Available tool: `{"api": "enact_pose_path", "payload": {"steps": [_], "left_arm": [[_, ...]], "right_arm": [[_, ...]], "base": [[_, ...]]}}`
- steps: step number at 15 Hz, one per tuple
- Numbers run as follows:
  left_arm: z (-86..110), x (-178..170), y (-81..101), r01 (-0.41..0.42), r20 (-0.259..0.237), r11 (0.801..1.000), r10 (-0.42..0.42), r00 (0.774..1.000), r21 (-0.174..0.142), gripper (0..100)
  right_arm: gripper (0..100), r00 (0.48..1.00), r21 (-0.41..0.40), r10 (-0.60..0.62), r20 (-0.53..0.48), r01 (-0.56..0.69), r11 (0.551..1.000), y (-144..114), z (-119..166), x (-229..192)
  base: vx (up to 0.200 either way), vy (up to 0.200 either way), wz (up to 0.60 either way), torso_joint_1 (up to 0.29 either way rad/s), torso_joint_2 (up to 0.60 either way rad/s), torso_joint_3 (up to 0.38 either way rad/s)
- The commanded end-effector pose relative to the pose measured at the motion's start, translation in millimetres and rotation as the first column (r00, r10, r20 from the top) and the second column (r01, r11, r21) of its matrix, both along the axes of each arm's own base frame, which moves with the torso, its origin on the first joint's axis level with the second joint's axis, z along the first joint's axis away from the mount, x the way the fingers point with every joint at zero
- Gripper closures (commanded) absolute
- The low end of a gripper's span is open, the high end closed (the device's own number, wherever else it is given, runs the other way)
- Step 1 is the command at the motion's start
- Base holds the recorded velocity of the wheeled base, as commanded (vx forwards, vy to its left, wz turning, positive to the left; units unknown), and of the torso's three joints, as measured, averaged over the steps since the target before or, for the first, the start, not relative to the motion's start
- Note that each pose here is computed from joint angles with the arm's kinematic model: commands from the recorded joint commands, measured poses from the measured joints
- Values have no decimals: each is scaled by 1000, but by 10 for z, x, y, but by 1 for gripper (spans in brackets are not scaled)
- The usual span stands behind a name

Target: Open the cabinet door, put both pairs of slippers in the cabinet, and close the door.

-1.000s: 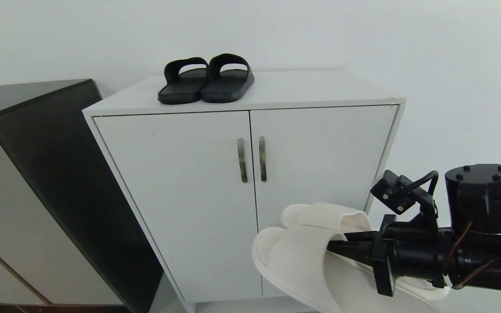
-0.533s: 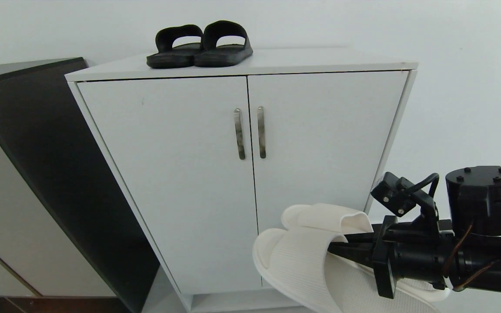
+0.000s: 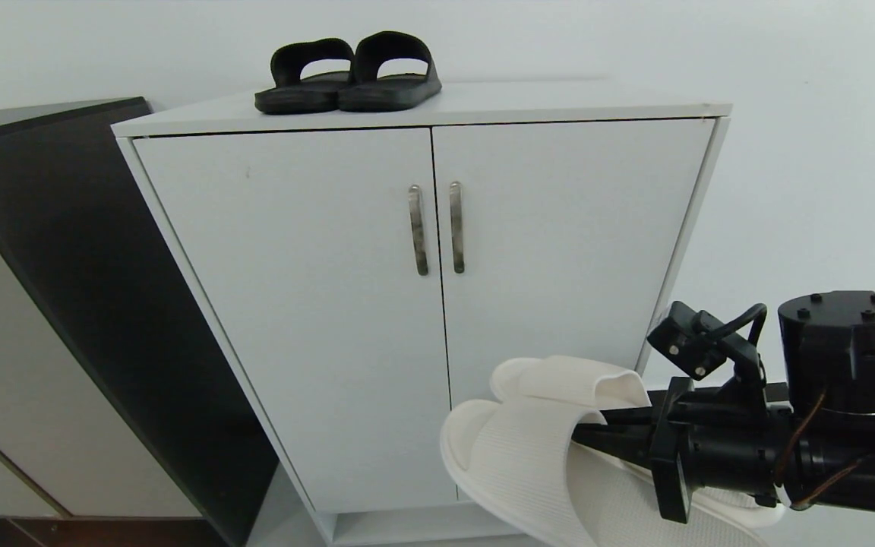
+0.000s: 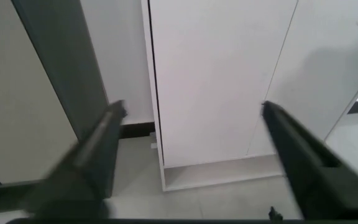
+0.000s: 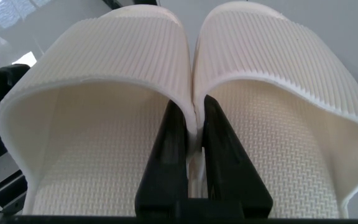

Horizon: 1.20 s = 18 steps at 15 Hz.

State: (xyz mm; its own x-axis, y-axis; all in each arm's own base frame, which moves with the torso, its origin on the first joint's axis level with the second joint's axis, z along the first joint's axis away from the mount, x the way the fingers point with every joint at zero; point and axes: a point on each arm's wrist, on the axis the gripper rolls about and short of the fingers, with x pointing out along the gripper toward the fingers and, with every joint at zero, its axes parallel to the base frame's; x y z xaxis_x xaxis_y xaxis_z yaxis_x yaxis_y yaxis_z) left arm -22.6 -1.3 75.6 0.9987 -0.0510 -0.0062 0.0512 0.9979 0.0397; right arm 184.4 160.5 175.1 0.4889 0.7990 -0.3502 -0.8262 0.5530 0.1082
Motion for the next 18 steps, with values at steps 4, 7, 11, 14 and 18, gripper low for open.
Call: {"api": "enact_pose_path", "payload": {"steps": [4,7,11,14,18], "left_arm": [[1225,273,-22,121,38,990,-119,992,-67,0],[1562,612,-90,374,22,925,-373,927,-59,0],[1796,1179,-282,562,-54,826,-560,826,36,0],[1871,1495,-607,539,-25,841,-539,842,46,0],[1860,1847,-1212,568,10,821,-569,822,47,0]], "right_arm": [[100,999,4,17,36,-17,1000,24,-17,-15],[100,999,4,21,36,-22,1000,30,-22,-25],[100,999,6,24,38,-25,1000,37,-19,-29],[100,999,5,31,37,-31,1000,52,-23,-39],[100,999,0,30,36,-30,1000,60,-34,-35]], "base": [[0,0,0,0,0,0],[0,0,0,0,0,0],[0,0,0,0,0,0],[0,0,0,0,0,0],[0,0,0,0,0,0]]}}
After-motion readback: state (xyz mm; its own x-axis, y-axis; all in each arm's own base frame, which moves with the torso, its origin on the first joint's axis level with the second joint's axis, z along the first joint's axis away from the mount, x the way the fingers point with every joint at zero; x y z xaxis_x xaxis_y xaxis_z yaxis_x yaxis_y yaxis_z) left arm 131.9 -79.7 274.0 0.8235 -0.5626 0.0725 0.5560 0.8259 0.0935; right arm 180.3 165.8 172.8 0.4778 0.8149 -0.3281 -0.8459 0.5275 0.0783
